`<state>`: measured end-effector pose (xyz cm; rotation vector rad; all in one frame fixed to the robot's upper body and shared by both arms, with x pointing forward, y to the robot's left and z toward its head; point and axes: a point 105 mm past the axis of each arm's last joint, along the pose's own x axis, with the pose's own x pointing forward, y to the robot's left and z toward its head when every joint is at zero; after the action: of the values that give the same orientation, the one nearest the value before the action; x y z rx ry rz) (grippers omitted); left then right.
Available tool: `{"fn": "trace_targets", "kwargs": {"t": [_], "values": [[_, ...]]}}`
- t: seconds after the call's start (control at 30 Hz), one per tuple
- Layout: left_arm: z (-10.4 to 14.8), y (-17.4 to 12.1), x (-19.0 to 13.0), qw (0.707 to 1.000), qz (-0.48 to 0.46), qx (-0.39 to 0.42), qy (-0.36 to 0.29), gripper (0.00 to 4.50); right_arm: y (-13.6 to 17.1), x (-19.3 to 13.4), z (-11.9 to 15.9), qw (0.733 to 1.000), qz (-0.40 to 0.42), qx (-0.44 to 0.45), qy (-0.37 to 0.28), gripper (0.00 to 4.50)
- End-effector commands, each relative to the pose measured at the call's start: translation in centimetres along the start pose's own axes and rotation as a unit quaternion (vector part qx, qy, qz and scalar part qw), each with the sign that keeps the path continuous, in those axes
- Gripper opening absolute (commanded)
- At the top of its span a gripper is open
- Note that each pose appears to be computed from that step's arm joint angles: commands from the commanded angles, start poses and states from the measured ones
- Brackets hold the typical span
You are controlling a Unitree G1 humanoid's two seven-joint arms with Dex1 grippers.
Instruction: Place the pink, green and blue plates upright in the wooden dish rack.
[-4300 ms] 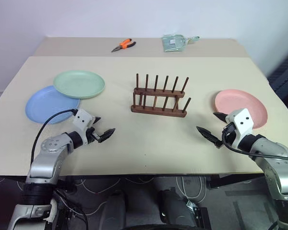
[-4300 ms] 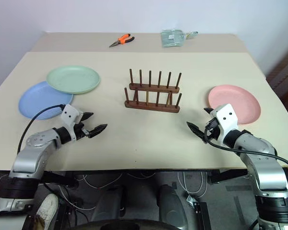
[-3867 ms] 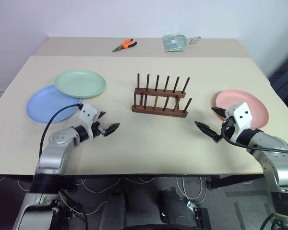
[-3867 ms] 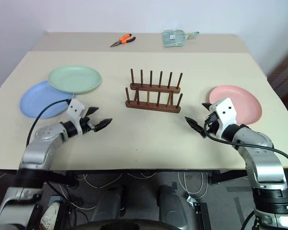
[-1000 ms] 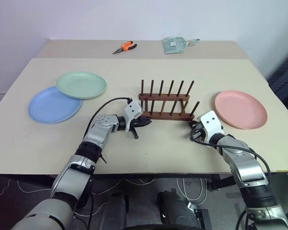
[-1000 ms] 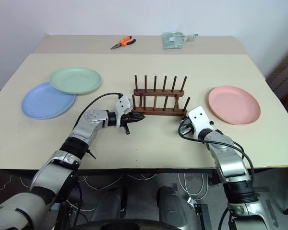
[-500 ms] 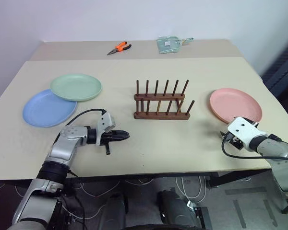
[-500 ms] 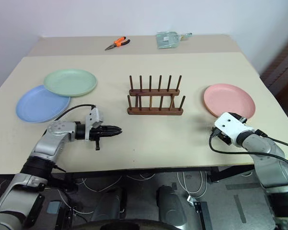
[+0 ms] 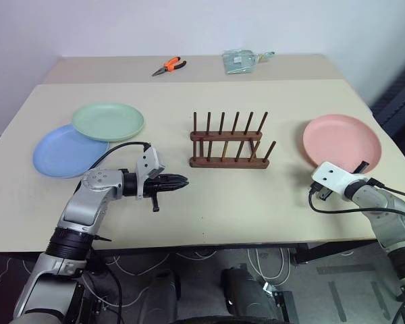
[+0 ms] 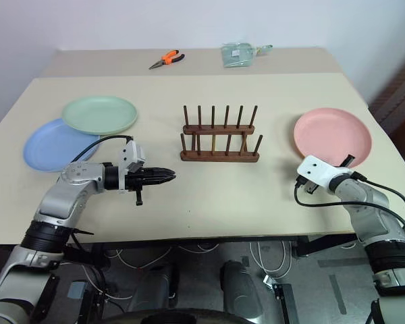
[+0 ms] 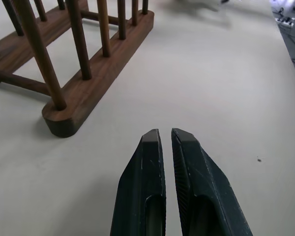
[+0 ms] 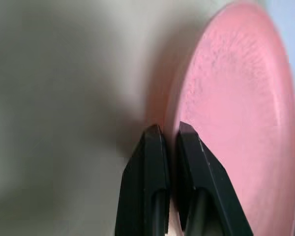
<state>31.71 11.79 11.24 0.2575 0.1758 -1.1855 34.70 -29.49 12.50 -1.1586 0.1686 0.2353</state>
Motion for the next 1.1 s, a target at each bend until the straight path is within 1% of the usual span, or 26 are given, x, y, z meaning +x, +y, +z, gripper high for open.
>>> {"fn": "trace_targets", "kwargs": {"t": [0.03,0.07,0.1,0.13,0.17,0.2,0.23,0.27,0.3,0.33,0.4,0.8,0.97,1.0,1.1], "values": [[1.4,2.1,-1.0,0.997,0.064,0.021,-0.035,0.33,-6.4,-2.0,6.3,0.988,-0.089,0.037,-0.117,0.05],[1.5,2.8,-1.2,0.996,0.080,0.017,-0.040,0.33,-7.2,-2.7,8.7,0.975,-0.092,0.109,-0.171,0.05],[1.4,3.2,-1.3,0.995,0.090,0.014,-0.043,0.33,-7.7,-3.2,10.2,0.962,-0.087,0.156,-0.208,0.05],[1.6,3.3,-1.3,0.994,0.093,0.017,-0.048,0.33,-8.3,-4.0,12.0,0.940,-0.079,0.215,-0.252,0.05],[1.9,3.2,-1.3,0.994,0.086,0.020,-0.059,0.33,-8.6,-5.2,14.4,0.896,-0.043,0.307,-0.319,0.05],[2.3,2.9,-1.1,0.995,0.075,0.028,-0.068,0.33,-8.5,-6.8,16.8,0.838,0.015,0.382,-0.388,0.05],[2.6,2.6,-1.0,0.994,0.067,0.035,-0.073,0.33,-8.3,-8.3,18.6,0.786,0.068,0.433,-0.436,0.05],[2.8,2.5,-1.0,0.994,0.062,0.039,-0.076,0.33,-8.1,-9.3,19.6,0.755,0.101,0.459,-0.458,0.05],[2.9,2.4,-0.9,0.994,0.059,0.041,-0.077,0.33,-8.1,-9.6,20.0,0.732,0.116,0.481,-0.468,0.05],[2.9,2.4,-0.9,0.994,0.058,0.041,-0.078,0.33,-8.1,-9.5,20.1,0.720,0.119,0.499,-0.467,0.05],[2.9,2.2,-0.8,0.995,0.053,0.042,-0.077,0.33,-8.0,-9.1,19.8,0.702,0.120,0.535,-0.455,0.05],[3.0,1.1,-1.0,0.995,0.037,0.029,-0.084,0.33,-7.8,-7.8,18.5,0.649,0.124,0.615,-0.431,0.05],[2.9,0.8,-1.2,0.996,0.033,0.028,-0.084,0.33,-7.2,-6.9,17.6,0.638,0.130,0.640,-0.408,0.05],[2.9,0.8,-1.2,0.995,0.032,0.027,-0.086,0.33,-6.9,-6.6,17.3,0.645,0.129,0.638,-0.401,0.05],[3.4,0.5,-1.4,0.994,0.025,0.028,-0.098,0.33,-6.0,-5.8,16.2,0.640,0.134,0.655,-0.378,0.05]]}}
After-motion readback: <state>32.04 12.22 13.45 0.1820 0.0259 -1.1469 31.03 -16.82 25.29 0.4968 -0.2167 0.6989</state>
